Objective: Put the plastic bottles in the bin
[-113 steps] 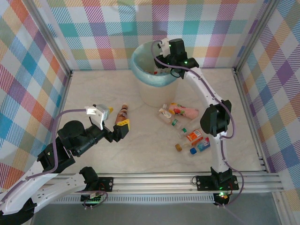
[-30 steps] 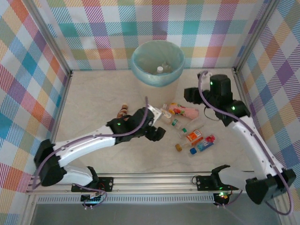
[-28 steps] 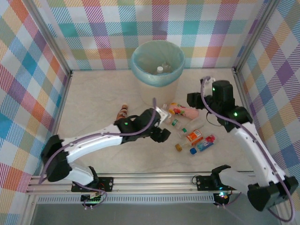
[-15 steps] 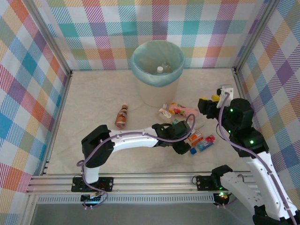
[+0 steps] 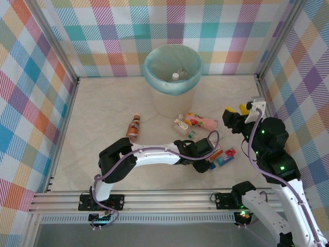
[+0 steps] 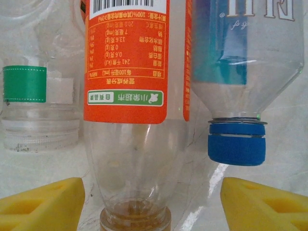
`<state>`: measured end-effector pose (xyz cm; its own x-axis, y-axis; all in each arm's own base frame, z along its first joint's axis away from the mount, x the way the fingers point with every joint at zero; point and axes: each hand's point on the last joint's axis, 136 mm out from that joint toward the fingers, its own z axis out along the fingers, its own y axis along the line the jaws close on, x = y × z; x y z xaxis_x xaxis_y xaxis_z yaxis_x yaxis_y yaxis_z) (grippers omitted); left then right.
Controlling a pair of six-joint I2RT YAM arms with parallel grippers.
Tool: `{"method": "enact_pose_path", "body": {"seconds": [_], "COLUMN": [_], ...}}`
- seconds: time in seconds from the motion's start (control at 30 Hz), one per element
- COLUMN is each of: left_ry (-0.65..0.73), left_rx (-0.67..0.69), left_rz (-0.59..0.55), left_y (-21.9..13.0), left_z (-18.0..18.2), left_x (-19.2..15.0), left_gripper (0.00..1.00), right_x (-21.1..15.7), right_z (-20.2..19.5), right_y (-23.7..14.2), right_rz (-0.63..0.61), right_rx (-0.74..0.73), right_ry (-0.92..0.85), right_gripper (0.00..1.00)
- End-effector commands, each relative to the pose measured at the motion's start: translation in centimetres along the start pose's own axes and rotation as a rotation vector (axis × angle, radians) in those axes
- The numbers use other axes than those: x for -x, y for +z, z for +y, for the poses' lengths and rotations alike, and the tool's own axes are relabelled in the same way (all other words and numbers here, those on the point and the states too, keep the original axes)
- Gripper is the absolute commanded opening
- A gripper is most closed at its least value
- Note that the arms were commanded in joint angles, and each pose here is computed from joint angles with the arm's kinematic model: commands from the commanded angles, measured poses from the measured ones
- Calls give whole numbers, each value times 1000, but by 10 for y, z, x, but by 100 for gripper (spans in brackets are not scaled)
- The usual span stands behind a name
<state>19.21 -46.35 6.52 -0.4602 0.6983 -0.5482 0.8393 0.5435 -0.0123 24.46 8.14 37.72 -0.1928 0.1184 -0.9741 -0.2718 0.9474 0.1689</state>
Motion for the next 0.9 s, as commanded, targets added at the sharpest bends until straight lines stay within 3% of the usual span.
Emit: {"method": "enact_pose_path", "body": {"seconds": [0.0,0.57,0.87], "left_ry": [-31,-65,-53], "left_rx": [10,1,7], "left_rz": [-23,38,12], "left_y": [2,22,4], "left_z": [1,3,7], "left_x": [1,-23,-20], "left_gripper": [74,59,48], "right_x": [5,-13,-7], "right_z": [6,22,24], "right_y": [6,30,33], "right_rz": [-26,35,22], "right_rx": [37,124,135], "right_ry": [24,80,79], "right_gripper": [60,61,61]}}
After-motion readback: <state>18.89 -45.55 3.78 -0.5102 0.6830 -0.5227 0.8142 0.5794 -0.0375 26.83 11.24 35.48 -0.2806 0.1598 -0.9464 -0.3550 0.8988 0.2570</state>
